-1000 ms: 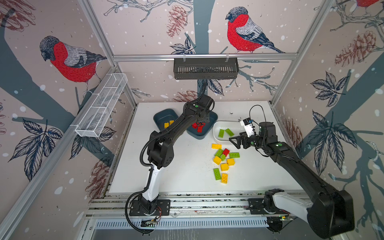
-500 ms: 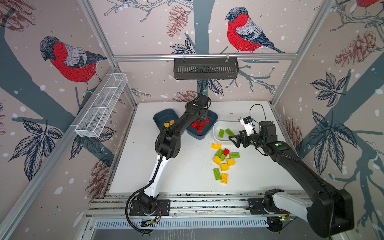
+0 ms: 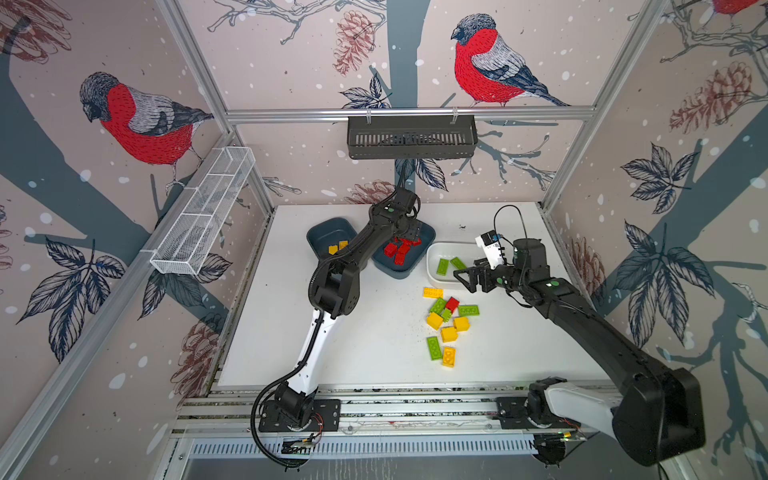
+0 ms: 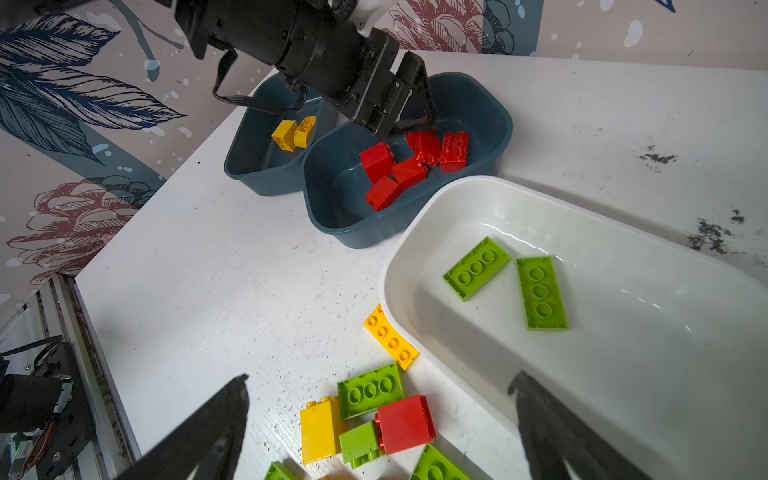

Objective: Sort the legos into containers by color
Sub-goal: 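Carry the red brick into the middle teal bin and release it, then grasp a yellow brick in the pile with the right gripper while the left arm withdraws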

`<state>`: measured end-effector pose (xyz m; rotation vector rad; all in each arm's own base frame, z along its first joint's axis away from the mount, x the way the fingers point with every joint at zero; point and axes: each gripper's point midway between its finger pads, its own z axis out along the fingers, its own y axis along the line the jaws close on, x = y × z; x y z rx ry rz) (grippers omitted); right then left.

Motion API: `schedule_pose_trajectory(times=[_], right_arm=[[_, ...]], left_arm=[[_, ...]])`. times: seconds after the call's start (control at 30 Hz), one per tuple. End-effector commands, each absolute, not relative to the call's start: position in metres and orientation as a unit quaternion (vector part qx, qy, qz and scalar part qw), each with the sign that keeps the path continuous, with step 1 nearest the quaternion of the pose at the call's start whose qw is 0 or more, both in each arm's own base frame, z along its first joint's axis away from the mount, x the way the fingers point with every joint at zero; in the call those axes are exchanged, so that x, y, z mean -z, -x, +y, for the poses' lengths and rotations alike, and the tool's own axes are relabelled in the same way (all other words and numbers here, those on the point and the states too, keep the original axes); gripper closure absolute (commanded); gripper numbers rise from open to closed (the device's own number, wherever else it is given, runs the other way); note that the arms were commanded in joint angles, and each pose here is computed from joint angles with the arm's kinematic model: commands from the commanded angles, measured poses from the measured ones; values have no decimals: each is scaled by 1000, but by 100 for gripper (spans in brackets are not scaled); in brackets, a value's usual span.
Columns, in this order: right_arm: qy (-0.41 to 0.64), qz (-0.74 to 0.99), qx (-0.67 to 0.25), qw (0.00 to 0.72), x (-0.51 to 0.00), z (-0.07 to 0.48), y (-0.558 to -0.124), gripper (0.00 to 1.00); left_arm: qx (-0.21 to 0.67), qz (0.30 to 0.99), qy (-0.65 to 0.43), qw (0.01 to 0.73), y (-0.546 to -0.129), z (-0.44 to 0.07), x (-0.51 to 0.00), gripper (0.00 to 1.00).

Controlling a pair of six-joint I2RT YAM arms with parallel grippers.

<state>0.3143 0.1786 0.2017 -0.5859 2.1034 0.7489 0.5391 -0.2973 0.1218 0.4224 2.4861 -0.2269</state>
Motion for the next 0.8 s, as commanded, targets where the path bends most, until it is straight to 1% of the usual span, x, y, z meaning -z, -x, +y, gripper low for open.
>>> schedule_pose_trajectory(times=[0.0, 0.17, 0.33, 0.43, 0.5, 0.6, 0.67, 0.77], right_arm=[[230, 832, -295, 409, -207, 181, -317, 1], [212, 838, -314, 392, -206, 188, -313, 0], [182, 860, -320, 353, -192, 196, -301, 1], [173, 872, -323, 324, -182, 203, -290, 1], [194, 873, -319, 313, -177, 212, -279, 1], [239, 875, -301, 294, -162, 220, -263, 0], [270, 879, -278, 277, -148, 224, -256, 4], [293, 880, -261, 267, -135, 231, -249, 7]], left_arm=[[118, 936, -175, 281, -517, -299, -150, 17], [133, 941, -179, 255, -478, -286, -171, 12], [164, 937, -173, 257, -435, -271, -191, 8], [196, 929, -176, 259, -407, -267, -205, 6], [220, 924, -180, 258, -390, -264, -209, 3], [249, 917, -178, 254, -365, -255, -210, 3], [271, 914, -169, 251, -352, -247, -210, 3], [315, 901, -159, 251, -336, -238, -212, 3]])
